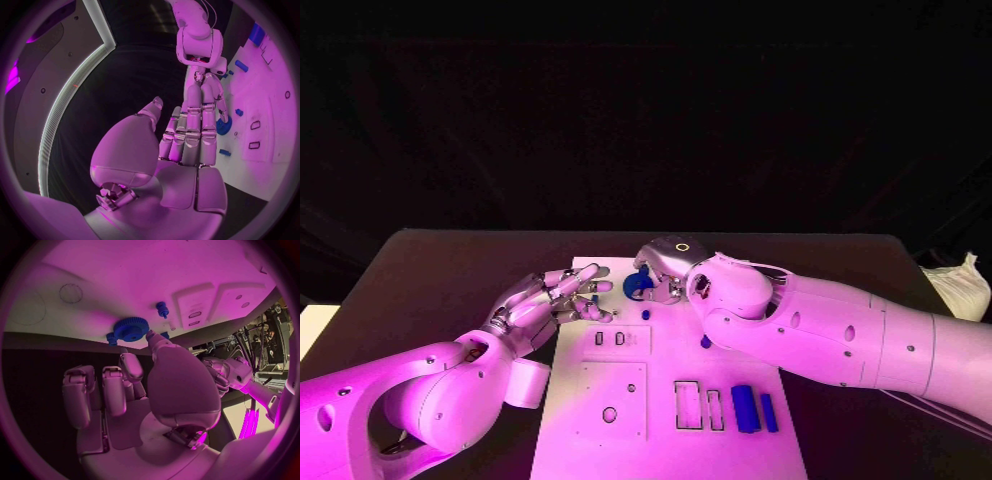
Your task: Assemble the parts on the task board
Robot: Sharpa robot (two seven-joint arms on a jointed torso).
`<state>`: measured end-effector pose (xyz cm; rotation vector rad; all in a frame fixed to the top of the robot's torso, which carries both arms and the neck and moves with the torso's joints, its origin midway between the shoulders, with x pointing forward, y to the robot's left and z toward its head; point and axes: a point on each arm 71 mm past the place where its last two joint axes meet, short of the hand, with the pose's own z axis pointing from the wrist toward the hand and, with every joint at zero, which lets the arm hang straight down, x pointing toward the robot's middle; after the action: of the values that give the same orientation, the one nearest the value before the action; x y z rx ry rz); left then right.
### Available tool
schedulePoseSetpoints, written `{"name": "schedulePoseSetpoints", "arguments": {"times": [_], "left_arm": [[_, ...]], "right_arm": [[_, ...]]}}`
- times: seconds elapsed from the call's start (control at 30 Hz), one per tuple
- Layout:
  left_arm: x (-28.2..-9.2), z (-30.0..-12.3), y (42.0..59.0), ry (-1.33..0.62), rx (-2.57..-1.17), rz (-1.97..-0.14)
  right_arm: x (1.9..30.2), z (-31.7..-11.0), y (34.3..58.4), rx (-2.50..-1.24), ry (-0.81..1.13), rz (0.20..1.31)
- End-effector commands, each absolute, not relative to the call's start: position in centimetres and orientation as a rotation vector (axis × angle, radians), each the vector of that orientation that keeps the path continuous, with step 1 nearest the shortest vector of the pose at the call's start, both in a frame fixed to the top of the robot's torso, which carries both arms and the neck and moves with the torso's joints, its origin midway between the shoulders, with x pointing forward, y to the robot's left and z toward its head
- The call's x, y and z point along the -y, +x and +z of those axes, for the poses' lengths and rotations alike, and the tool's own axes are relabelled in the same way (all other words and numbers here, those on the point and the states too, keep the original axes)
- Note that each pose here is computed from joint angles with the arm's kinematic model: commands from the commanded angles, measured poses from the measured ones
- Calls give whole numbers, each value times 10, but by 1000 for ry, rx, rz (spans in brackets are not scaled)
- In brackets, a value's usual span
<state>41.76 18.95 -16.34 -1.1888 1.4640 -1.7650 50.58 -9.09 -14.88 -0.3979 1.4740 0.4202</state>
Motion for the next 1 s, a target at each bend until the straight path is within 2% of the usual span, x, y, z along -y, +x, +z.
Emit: {"name": "schedulePoseSetpoints", "arguments": {"times": [0.03,0.2,0.43,0.57,0.77,1.0], "left_arm": [[-187,-162,417,-1179,-1469,-1795],[-188,-162,417,-1180,-1468,-1794],[-188,-162,417,-1180,-1468,-1794],[-189,-162,417,-1180,-1467,-1792],[-191,-162,418,-1181,-1463,-1788],[-192,-163,420,-1178,-1456,-1789]], "right_arm": [[89,-151,506,-1500,-419,399],[90,-150,505,-1489,-413,417],[109,-140,497,-1362,-330,505],[141,-132,490,-1324,-251,577],[203,-130,483,-1421,-133,665],[254,-132,479,-1449,-118,660]]}}
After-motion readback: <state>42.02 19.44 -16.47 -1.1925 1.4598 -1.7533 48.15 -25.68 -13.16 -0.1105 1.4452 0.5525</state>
